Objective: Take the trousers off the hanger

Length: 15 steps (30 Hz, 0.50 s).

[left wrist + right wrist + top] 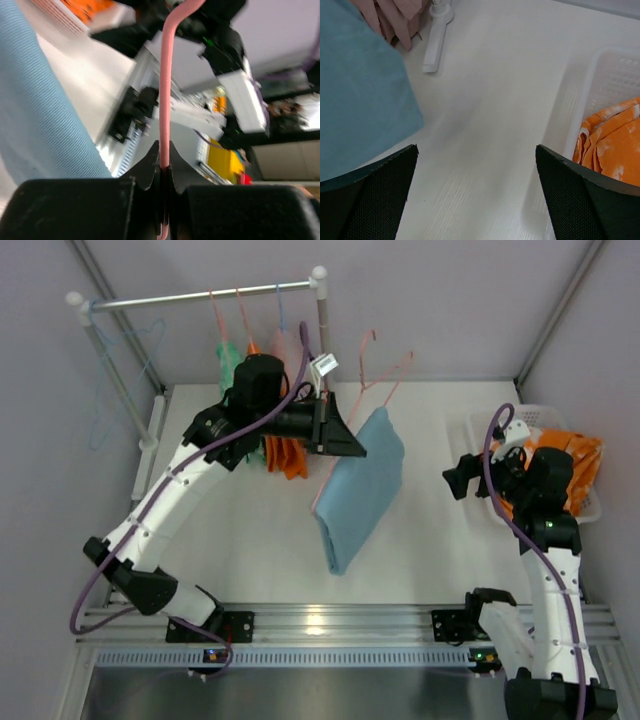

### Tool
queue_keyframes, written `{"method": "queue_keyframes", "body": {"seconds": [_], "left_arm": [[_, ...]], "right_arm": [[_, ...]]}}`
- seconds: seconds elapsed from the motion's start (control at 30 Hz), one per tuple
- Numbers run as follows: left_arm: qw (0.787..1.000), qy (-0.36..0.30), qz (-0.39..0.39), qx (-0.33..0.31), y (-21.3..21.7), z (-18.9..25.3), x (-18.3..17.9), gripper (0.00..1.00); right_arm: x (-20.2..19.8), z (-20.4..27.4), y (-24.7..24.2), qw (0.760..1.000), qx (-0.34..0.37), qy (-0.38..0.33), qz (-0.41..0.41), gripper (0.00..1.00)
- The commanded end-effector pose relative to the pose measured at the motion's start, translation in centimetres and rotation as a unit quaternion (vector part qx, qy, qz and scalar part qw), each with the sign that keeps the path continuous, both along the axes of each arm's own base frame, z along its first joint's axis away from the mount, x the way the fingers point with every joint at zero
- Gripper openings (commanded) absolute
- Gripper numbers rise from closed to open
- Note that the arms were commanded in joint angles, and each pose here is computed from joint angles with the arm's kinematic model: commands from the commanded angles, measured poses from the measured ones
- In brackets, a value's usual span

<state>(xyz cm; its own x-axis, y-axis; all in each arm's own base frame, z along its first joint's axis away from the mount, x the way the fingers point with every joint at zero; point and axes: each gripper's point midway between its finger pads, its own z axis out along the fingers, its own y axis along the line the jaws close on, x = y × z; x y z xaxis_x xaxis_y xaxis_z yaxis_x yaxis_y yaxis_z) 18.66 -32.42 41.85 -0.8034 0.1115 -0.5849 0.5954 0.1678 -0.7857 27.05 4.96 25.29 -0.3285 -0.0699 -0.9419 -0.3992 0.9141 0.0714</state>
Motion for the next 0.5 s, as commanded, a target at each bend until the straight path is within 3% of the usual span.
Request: {"method": "queue_keyframes", "body": {"seconds": [0.0,0.13,0.47], "left_arm": [[0.980,-0.105,0.170,0.021,-1.3,3.3,6.3,0.00],[0.967,-0.067,0.245,0.034,-2.7,3.8,9.6,0.00],[0.952,0.009,0.306,-0.004,-6.1,2.8,13.8,0.00]], "right_arm": [[-0.4,2.1,0.9,0.999,-0.005,-0.037,0.026,1.00],[-1.2,2.0,2.4,0.996,0.006,-0.058,0.069,1.00],[-2.2,2.9,5.9,0.978,-0.017,-0.118,0.170,1.00]]}}
